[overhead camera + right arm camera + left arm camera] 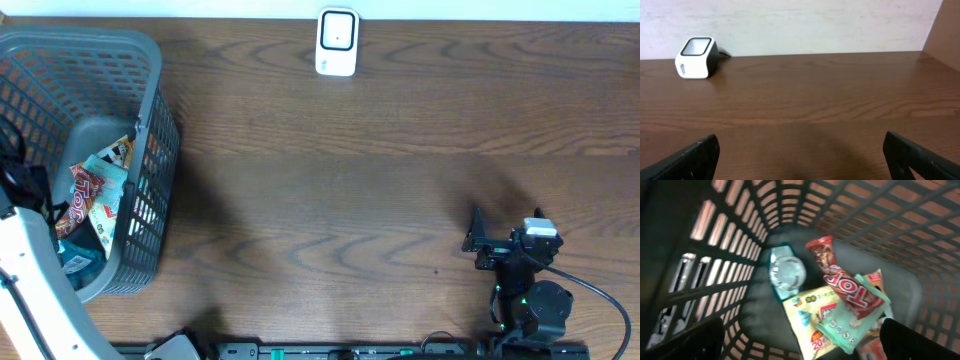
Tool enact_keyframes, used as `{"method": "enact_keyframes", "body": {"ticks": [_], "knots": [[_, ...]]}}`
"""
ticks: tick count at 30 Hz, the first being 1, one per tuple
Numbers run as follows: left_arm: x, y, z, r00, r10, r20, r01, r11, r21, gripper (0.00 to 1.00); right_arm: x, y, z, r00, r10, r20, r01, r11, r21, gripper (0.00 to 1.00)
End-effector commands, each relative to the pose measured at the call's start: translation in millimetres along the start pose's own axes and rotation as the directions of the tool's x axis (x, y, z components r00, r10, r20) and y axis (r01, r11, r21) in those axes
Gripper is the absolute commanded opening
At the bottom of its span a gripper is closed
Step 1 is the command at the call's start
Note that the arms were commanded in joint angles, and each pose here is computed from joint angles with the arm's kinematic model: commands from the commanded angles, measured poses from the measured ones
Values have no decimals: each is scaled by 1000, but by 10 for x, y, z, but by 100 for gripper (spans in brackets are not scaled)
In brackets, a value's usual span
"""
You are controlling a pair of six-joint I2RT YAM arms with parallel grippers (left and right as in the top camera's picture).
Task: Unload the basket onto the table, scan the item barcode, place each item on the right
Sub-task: 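Lower the left gripper into the basket and grasp the blue bottle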
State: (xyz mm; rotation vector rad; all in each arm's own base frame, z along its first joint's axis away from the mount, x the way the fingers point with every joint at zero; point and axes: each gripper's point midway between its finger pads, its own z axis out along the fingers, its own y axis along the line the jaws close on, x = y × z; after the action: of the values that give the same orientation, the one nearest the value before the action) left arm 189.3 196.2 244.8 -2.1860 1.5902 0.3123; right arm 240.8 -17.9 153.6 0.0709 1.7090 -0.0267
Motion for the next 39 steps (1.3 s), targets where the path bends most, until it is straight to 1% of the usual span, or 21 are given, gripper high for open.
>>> {"method": "enact_keyframes", "body": {"ticks": [1, 5, 9, 13, 15, 19, 25, 33, 37, 39], "knots": [[-63, 31, 21, 998, -48, 29, 49, 998, -26, 99, 5, 23, 0, 1000, -12, 2, 12, 1000, -10, 99], [-71, -42, 83, 998, -50, 33, 50, 998, -23, 99, 5, 23, 0, 1000, -12, 2, 12, 1000, -10, 99], [-42, -97, 233, 999, -37, 22, 38, 997, -63, 99, 5, 23, 0, 1000, -12, 2, 12, 1000, -10, 99], [-13, -68, 441, 1000, -23, 0, 23, 989, -148, 99, 5, 23, 0, 1000, -12, 2, 12, 1000, -10, 99], [-8, 17, 524, 1000, -21, -16, 17, 978, -208, 99, 5, 23, 0, 1000, -12, 2, 12, 1000, -10, 99], [-19, 163, 586, 999, -30, -40, 18, 960, -280, 99, 5, 23, 0, 1000, -12, 2, 12, 1000, -10, 99], [-78, 228, 620, 998, -56, -37, 42, 953, -300, 99, 5, 23, 0, 1000, -12, 2, 12, 1000, -10, 99], [-28, 189, 793, 997, -42, -58, 20, 941, -338, 99, 5, 23, 0, 1000, -12, 2, 12, 1000, -10, 99], [74, 172, 961, 992, 14, -123, -59, 927, -371, 99, 5, 23, 0, 1000, -12, 2, 12, 1000, -10, 99], [172, 174, 1029, 985, 11, -171, -76, 921, -382, 99, 5, 23, 0, 1000, -12, 2, 12, 1000, -10, 99]]}}
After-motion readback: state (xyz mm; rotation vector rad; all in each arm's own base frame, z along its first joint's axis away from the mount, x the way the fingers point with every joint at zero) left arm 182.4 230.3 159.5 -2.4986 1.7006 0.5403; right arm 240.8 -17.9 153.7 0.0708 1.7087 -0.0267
